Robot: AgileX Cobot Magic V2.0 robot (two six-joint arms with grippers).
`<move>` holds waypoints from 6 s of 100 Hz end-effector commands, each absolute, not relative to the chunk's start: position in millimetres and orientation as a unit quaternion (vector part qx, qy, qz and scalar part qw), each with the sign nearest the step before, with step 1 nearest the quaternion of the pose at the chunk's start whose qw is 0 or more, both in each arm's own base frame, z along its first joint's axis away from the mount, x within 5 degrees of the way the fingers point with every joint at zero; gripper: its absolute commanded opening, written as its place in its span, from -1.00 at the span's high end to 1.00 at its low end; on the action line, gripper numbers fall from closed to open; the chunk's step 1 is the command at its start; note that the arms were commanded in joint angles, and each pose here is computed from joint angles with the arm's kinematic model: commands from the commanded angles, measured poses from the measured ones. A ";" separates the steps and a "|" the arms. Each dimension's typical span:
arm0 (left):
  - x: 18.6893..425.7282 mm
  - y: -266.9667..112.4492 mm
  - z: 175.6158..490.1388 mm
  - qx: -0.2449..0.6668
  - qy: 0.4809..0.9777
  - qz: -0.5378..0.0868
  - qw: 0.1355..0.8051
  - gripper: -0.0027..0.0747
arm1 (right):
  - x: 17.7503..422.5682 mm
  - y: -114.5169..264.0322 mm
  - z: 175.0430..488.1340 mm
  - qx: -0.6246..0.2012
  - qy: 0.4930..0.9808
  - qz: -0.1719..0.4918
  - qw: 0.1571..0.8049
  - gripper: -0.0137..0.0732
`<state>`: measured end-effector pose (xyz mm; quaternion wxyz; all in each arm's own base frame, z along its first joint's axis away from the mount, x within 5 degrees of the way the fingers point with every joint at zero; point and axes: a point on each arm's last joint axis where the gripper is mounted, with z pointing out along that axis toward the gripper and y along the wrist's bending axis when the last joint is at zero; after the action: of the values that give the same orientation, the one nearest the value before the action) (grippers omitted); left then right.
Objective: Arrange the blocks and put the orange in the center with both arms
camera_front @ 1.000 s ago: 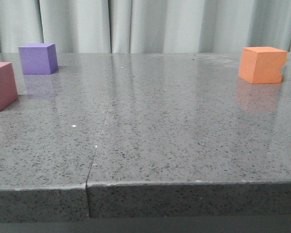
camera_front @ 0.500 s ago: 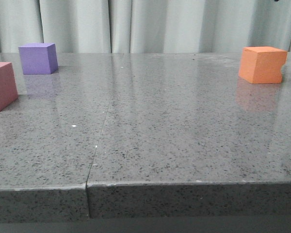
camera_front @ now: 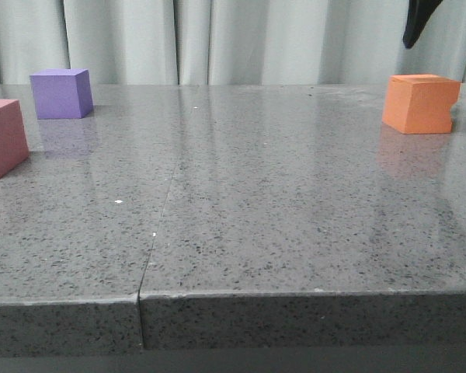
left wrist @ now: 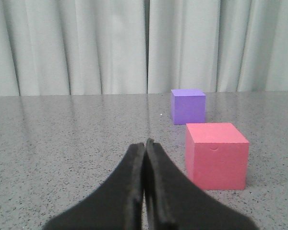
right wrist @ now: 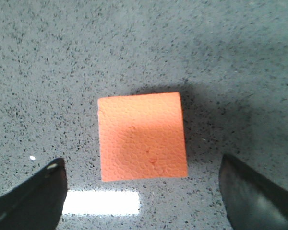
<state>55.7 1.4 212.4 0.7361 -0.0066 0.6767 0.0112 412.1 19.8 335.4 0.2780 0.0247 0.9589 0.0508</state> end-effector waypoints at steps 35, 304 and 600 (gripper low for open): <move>54.6 1.5 208.0 -0.009 0.650 0.009 0.759 0.98 | 423.5 20.5 338.0 0.019 0.949 0.059 0.309 -0.77; 54.6 1.5 208.0 -0.009 0.650 0.009 0.759 0.98 | 411.5 222.8 321.2 0.010 0.938 0.232 0.258 -0.55; 53.3 2.7 215.2 -0.048 0.630 -0.027 0.774 0.98 | 67.3 34.8 306.4 -0.051 0.772 0.252 0.581 0.84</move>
<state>55.3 1.7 215.9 0.7489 -0.0348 0.6615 -0.0182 71.6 37.6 295.7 0.5421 -0.0465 0.8025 0.2449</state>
